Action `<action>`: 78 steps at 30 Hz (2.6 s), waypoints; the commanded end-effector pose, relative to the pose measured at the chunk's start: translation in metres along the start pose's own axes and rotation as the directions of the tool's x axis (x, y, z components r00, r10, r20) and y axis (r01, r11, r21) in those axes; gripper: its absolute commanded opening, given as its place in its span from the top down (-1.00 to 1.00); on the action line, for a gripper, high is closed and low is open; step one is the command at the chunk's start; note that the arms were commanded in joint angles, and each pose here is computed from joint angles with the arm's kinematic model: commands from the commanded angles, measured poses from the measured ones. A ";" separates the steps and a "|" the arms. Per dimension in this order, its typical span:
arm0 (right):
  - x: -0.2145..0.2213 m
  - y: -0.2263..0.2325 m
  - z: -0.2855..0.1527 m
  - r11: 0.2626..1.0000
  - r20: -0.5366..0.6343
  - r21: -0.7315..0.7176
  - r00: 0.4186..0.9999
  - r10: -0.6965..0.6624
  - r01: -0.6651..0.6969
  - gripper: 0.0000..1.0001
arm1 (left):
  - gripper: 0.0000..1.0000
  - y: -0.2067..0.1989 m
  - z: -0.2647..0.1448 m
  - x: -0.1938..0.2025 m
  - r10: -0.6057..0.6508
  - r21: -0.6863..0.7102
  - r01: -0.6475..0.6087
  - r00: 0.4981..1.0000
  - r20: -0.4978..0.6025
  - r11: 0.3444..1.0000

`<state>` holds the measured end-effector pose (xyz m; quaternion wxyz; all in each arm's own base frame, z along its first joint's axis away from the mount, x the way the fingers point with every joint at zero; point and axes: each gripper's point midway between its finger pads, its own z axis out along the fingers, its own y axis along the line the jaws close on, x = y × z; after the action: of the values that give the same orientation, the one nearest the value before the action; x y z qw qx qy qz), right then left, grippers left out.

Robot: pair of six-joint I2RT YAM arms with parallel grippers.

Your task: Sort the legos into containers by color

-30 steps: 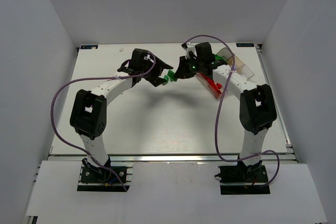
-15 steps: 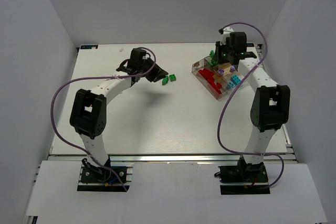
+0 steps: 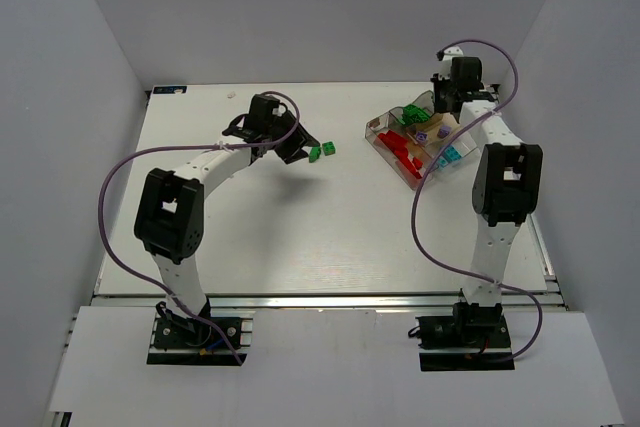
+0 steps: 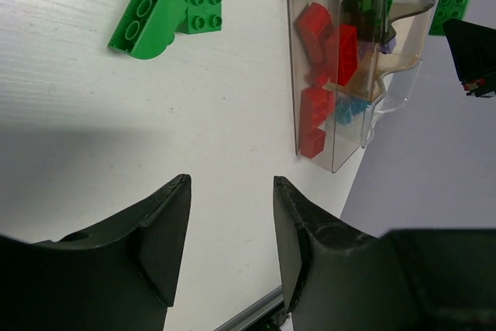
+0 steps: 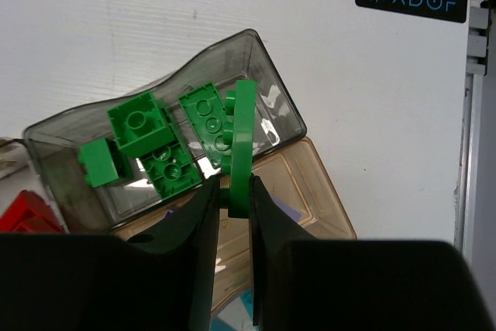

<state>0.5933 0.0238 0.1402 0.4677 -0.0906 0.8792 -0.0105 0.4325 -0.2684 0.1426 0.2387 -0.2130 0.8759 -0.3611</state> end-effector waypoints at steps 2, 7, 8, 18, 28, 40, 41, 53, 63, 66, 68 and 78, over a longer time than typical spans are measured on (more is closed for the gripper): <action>-0.031 -0.019 0.005 0.999 0.087 0.049 0.996 -0.021 0.017 1.00 | -0.13 -0.004 -0.002 -0.005 0.030 0.005 -0.030 0.999 0.012 1.000; -0.028 -0.013 0.014 1.000 0.086 0.011 0.996 -0.002 0.001 1.00 | -0.14 -0.001 0.000 -0.003 0.031 -0.006 -0.031 1.000 0.002 1.000; -0.031 -0.013 0.014 1.000 0.094 0.008 0.996 0.009 -0.009 1.00 | -0.15 -0.003 -0.001 -0.004 0.033 -0.003 -0.033 0.999 0.005 0.999; -0.023 0.003 0.027 0.996 0.077 -0.063 0.995 0.064 -0.059 0.42 | -0.21 0.000 0.002 -0.004 0.033 -0.020 -0.033 0.999 0.000 0.999; -0.029 0.002 0.020 0.993 0.086 -0.079 0.992 0.092 -0.085 0.08 | -0.26 0.003 0.010 -0.005 0.037 -0.030 -0.037 0.999 -0.009 0.999; -0.055 0.101 -0.128 0.664 0.420 -0.684 0.907 0.020 0.302 0.10 | 0.26 0.039 0.057 -0.040 0.236 -0.290 -0.232 0.972 -0.024 0.928; -0.047 0.108 -0.139 0.641 0.433 -0.697 0.901 0.017 0.323 0.02 | -0.05 0.041 0.059 -0.044 0.255 -0.309 -0.250 0.967 -0.026 0.918; -0.024 0.112 -0.148 0.632 0.388 -0.722 0.921 0.033 0.281 -0.17 | -0.31 0.041 0.064 -0.040 0.480 -0.302 -0.498 0.866 -0.138 0.813; -0.022 0.113 -0.148 0.632 0.357 -0.735 0.933 0.050 0.247 -0.16 | -0.27 0.044 0.085 -0.017 0.544 -0.278 -0.573 0.820 -0.179 0.771; -0.021 0.113 -0.149 0.634 0.357 -0.733 0.933 0.047 0.248 -0.16 | -0.22 0.048 0.087 -0.012 0.557 -0.285 -0.592 0.806 -0.203 0.753; -0.020 0.113 -0.148 0.633 0.352 -0.735 0.935 0.050 0.243 -0.16 | -0.15 0.059 0.085 -0.017 0.563 -0.337 -0.597 0.801 -0.205 0.728; -0.018 0.119 -0.155 0.605 0.345 -0.758 0.937 0.052 0.245 -0.25 | 0.25 0.069 0.090 -0.017 0.566 -0.382 -0.600 0.797 -0.209 0.703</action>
<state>0.4652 0.1286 0.2247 0.5204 -0.3244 0.7055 0.3551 0.4791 -0.2638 0.0381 0.2437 0.0427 0.9654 -0.0818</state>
